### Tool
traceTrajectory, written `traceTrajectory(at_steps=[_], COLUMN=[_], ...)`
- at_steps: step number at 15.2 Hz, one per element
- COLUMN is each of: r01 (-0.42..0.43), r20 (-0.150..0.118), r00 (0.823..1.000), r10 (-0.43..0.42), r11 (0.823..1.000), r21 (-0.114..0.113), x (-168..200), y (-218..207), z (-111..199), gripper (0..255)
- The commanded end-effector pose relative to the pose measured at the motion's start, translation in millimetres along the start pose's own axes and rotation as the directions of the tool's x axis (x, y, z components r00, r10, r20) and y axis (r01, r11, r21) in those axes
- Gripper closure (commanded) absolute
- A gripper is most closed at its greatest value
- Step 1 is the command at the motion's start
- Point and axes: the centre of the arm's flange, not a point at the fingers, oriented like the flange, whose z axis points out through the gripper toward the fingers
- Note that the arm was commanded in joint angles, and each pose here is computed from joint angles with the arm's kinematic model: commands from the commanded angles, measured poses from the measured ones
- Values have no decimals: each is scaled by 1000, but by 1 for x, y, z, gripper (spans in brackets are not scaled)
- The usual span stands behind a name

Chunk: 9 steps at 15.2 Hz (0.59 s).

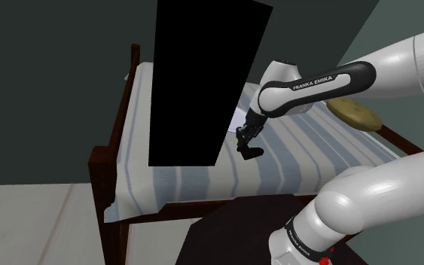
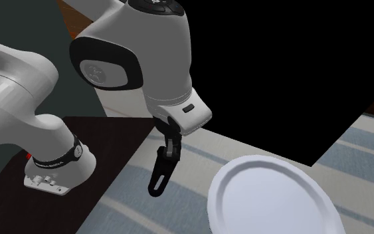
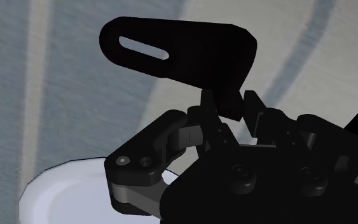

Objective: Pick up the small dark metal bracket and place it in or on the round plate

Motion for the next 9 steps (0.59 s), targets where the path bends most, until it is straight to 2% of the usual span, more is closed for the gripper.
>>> traceTrajectory(at_steps=[1,5,9], r01=[0,0,0], r20=[0,0,0], r00=[1000,1000,1000], r10=[0,0,0], r11=[1000,1000,1000], r21=[0,0,0], x=[0,0,1], y=[0,0,0], z=[0,0,-21], gripper=[255,255,255])
